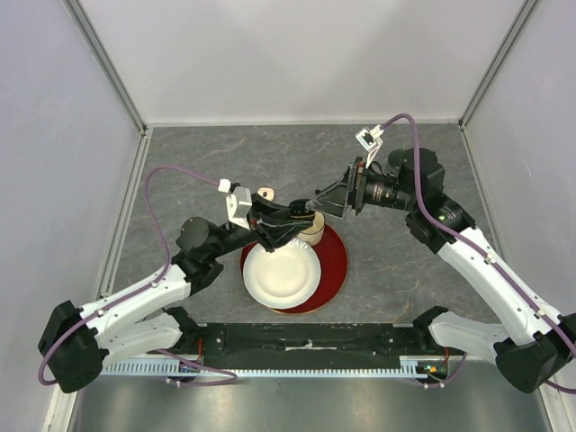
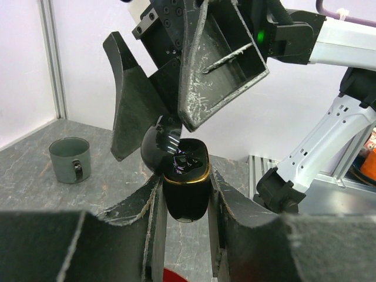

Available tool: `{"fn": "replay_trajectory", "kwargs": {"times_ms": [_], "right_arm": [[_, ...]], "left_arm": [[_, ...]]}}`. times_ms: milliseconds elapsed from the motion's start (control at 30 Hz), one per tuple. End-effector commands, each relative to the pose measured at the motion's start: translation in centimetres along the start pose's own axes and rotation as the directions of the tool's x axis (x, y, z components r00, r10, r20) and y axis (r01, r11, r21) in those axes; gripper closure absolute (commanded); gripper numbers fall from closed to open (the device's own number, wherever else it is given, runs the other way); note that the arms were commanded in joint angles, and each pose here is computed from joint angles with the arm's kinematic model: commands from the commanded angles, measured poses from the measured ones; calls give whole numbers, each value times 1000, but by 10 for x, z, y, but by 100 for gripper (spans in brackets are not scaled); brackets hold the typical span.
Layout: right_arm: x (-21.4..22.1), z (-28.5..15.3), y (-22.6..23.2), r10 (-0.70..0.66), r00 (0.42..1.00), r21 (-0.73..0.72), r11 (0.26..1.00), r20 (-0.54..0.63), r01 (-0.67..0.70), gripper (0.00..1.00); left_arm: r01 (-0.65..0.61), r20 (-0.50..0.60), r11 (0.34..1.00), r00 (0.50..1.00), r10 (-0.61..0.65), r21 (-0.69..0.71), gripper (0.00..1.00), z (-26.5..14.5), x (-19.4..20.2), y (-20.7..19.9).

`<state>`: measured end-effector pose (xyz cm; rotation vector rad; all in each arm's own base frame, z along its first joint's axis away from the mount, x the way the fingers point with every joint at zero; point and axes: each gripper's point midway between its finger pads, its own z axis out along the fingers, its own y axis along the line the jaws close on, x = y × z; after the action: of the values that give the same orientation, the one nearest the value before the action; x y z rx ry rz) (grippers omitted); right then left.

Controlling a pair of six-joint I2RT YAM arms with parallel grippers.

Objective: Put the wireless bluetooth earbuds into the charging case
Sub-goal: Open the charging case.

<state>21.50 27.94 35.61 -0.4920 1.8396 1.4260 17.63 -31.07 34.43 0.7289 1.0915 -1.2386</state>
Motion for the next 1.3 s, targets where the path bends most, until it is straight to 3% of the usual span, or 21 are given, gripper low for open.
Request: {"fn": "replay_trajectory", "kwargs": {"times_ms": [0,500,767,900,933,1067,1267], "right_arm": [[-12,2,9,-17,999,-32,999,46,18,13],[-20,3,21,28,998,-94,995,64,-22,11],[-43,0,33,14,988,-108,994,152,2,8],[-57,-2,2,39,971,36,998,236,-49,6],[-62,-3,-20,42,964,127,989,264,-78,6],[-39,-12,-92,93,968,428,884,231,-187,7],[-8,-27,-162,97,976,674,710,195,-205,7]], "left_arm": [[-85,69,995,994,82,52,98,-1,-23,-14],[-102,50,995,994,101,16,98,-7,-15,-8],[-181,43,983,982,182,-24,98,-18,-10,-4],[-224,62,973,972,227,-58,98,-26,-16,-2],[-235,75,969,968,240,-71,98,-30,-20,-2],[-296,100,951,947,305,-91,98,-39,-29,-4],[-336,99,939,934,342,-79,98,-46,-30,-10]]}}
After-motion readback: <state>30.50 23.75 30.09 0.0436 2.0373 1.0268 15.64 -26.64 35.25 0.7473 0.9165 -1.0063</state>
